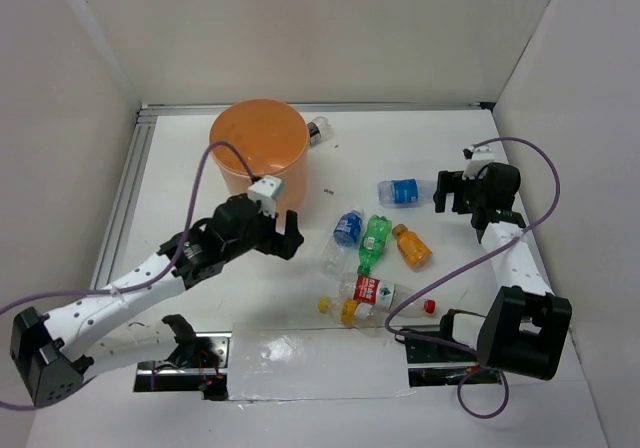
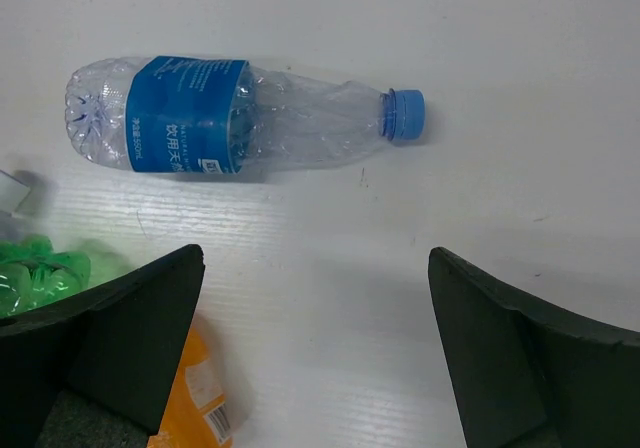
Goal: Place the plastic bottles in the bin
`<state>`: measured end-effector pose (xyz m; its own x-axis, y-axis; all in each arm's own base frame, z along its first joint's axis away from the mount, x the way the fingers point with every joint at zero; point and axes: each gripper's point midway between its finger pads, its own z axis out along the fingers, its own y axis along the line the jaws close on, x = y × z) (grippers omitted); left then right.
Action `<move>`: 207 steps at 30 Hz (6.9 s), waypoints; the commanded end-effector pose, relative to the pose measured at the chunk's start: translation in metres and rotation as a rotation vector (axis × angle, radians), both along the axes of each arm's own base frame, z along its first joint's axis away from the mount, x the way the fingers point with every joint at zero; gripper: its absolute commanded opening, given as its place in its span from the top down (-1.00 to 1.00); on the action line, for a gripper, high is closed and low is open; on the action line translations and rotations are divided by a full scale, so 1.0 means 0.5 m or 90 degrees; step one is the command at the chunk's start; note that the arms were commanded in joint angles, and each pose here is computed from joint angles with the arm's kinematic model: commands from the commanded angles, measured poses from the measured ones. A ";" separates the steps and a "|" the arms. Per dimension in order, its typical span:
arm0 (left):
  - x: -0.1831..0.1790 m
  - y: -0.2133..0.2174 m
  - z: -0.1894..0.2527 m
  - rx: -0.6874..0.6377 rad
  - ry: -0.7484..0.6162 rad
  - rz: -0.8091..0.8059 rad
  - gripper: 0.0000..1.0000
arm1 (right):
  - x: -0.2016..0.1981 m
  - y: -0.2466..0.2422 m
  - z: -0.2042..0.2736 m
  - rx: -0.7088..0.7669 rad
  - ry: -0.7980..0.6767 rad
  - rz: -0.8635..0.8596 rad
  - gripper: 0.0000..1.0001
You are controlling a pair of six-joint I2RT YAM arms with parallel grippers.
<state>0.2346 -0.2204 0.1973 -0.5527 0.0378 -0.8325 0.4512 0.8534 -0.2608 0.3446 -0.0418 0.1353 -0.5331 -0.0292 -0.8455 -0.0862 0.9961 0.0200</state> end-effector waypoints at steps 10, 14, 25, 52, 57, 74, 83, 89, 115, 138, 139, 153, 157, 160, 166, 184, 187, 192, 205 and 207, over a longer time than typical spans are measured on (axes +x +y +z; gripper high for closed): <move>0.015 -0.143 -0.045 0.085 -0.004 -0.055 -0.93 | -0.022 0.048 0.043 -0.040 -0.046 0.144 -1.00; 0.041 -0.165 -0.078 0.115 0.003 -0.032 -0.70 | -0.038 0.071 0.040 -0.031 -0.046 0.202 -0.76; 0.112 -0.217 -0.156 0.168 0.047 -0.009 -0.82 | -0.024 0.068 0.032 -0.013 -0.018 0.198 -1.00; 0.187 -0.268 0.125 0.077 -0.066 -0.046 0.94 | 0.096 0.126 -0.003 -0.267 -0.190 0.773 -1.00; 0.261 -0.164 0.355 0.010 -0.173 0.042 0.90 | 0.127 0.132 -0.087 -0.262 -0.112 0.876 -0.98; 0.406 0.127 0.221 0.071 -0.124 0.284 -0.53 | 0.148 0.166 -0.217 -0.298 -0.046 0.930 -0.95; 0.299 0.030 0.362 0.083 -0.237 0.136 -0.96 | 0.142 0.173 -0.250 -0.289 0.012 0.957 -0.01; 0.085 -0.112 0.283 0.037 -0.226 -0.180 -0.67 | 0.157 0.196 -0.046 -0.280 -0.075 0.919 0.75; -0.220 -0.282 -0.088 0.072 -0.214 -0.413 -0.72 | 0.092 0.996 0.551 0.279 -0.395 0.994 0.40; -0.275 -0.365 -0.292 0.193 -0.169 -0.608 -0.15 | 0.172 0.387 0.316 0.135 -0.072 0.629 -0.49; -0.276 -0.360 -0.304 0.203 -0.161 -0.611 0.03 | 0.153 0.366 0.259 0.146 -0.023 0.601 -0.54; -0.187 -0.267 0.041 0.109 -0.286 -0.379 1.00 | -0.025 0.122 0.006 0.021 0.224 0.287 -0.98; -0.018 -0.170 0.203 0.045 -0.356 -0.163 1.00 | -0.055 0.118 -0.034 0.007 0.241 0.290 -0.98; 0.119 -0.065 0.315 -0.027 -0.403 0.008 1.00 | -0.063 0.126 -0.051 0.020 0.256 0.308 -0.98; 0.298 0.074 0.406 -0.083 -0.440 0.210 1.00 | -0.063 0.139 -0.059 0.033 0.266 0.327 -0.98; 0.322 0.134 0.398 0.058 -0.411 0.226 -0.99 | -0.095 0.172 -0.147 -0.018 0.365 0.361 -0.98; 0.239 0.028 0.411 0.073 -0.440 0.100 -0.99 | -0.117 0.176 -0.186 -0.029 0.421 0.368 -0.98; 0.033 -0.171 0.262 0.052 -0.382 -0.207 -0.99 | -0.155 0.167 -0.235 -0.047 0.493 0.365 -0.83; -0.188 -0.302 -0.035 0.070 -0.261 -0.382 -0.99 | 0.007 0.195 0.040 -0.068 0.300 0.486 0.73; -0.186 -0.306 -0.052 0.099 -0.276 -0.389 -0.99 | 0.050 0.222 0.107 -0.070 0.254 0.527 0.73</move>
